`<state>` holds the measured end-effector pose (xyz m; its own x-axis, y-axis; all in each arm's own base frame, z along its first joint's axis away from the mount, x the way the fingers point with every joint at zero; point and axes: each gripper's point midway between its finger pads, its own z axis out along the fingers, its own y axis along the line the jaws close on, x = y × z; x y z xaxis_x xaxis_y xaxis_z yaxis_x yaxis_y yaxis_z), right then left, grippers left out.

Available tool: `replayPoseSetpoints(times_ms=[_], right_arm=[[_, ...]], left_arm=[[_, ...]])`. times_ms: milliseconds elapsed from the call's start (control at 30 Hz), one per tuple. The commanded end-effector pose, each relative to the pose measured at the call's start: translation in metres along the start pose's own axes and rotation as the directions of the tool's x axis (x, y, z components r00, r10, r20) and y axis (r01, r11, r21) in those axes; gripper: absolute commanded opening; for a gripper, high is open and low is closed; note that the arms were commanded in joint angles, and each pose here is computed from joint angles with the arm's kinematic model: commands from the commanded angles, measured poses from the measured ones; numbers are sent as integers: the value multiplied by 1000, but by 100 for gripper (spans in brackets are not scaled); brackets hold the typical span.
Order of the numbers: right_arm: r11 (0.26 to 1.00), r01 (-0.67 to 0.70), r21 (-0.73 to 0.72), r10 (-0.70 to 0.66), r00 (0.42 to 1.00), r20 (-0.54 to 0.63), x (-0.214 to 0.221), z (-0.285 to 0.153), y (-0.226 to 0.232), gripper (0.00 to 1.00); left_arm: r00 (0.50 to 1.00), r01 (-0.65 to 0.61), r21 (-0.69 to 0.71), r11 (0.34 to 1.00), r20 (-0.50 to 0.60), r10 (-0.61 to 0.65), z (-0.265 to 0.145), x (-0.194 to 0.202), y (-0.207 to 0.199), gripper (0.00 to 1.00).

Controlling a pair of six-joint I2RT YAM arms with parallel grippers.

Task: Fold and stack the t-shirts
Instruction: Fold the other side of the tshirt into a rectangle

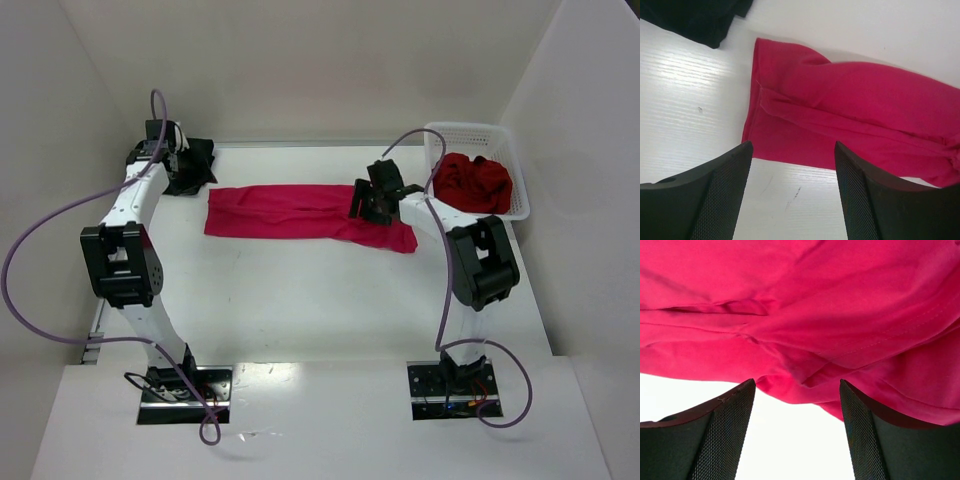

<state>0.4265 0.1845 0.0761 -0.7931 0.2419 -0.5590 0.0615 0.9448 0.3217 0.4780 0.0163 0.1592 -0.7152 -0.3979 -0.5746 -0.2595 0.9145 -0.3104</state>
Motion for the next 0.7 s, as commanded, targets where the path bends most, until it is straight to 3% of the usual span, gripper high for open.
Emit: replayPoseSetpoints(times_ms=[0, 200, 500, 567, 667], right_arm=[[998, -34, 60, 33, 999, 26, 1, 10, -13, 74], [996, -34, 80, 32, 999, 29, -2, 23, -15, 69], [997, -35, 72, 34, 999, 14, 1, 45, -9, 41], [994, -49, 93, 44, 998, 51, -10, 41, -10, 23], [995, -57, 81, 47, 991, 128, -37, 25, -1, 19]], left_arm=[[999, -18, 64, 998, 37, 15, -17, -8, -12, 75], [999, -36, 63, 997, 36, 34, -19, -6, -11, 76], [998, -45, 54, 998, 39, 43, -19, -7, -9, 76], [998, -45, 54, 998, 39, 43, -19, -7, -9, 76], [998, -45, 54, 998, 39, 43, -19, -7, -9, 76]])
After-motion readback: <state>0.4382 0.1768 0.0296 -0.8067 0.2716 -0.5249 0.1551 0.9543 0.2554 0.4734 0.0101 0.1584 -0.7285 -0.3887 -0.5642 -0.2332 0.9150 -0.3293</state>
